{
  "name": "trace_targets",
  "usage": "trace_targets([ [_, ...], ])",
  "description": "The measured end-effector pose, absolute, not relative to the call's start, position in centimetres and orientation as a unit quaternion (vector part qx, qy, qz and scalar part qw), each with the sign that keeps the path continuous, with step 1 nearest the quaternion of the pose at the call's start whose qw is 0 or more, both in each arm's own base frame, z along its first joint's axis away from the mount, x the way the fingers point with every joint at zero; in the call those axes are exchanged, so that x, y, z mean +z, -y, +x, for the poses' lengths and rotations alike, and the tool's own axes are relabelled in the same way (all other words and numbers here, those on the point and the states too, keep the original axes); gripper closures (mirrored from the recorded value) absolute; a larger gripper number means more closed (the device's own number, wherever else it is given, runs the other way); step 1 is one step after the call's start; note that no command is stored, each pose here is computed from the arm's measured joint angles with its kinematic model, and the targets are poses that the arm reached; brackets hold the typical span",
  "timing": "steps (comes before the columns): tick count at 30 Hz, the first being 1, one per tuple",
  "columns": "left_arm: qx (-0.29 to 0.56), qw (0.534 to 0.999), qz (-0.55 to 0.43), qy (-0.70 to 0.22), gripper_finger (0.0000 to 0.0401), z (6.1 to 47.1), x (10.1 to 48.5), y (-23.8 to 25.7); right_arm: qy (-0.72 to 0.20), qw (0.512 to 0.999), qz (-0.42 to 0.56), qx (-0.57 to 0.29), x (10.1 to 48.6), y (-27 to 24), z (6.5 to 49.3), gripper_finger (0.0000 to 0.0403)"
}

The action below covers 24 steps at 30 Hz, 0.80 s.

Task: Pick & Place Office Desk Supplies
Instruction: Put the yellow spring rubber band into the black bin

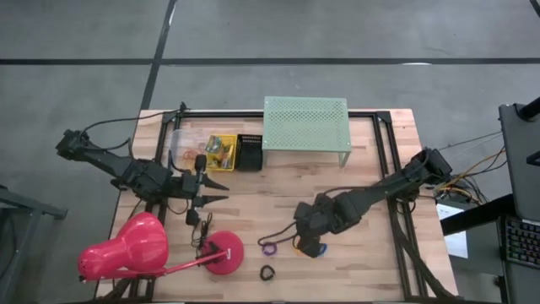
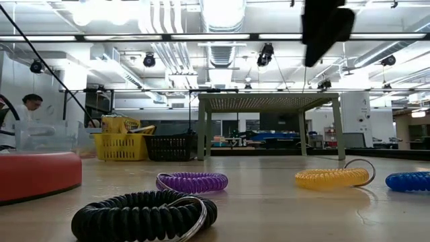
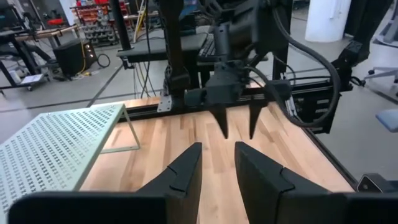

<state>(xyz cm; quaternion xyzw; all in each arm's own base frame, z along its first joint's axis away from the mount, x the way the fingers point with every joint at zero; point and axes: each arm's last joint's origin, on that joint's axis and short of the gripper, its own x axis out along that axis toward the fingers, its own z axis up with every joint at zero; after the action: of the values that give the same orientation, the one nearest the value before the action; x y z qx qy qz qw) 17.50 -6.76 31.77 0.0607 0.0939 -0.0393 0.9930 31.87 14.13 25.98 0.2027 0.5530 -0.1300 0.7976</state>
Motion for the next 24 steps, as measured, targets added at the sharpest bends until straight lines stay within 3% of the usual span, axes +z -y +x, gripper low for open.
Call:
trace_targets([
  [24,-0.039,0.993,0.065,-0.095,0.0303,17.5,31.7,6.8,-0.606,0.724,0.264,-0.199,18.8,-15.8,32.1,0.0177],
])
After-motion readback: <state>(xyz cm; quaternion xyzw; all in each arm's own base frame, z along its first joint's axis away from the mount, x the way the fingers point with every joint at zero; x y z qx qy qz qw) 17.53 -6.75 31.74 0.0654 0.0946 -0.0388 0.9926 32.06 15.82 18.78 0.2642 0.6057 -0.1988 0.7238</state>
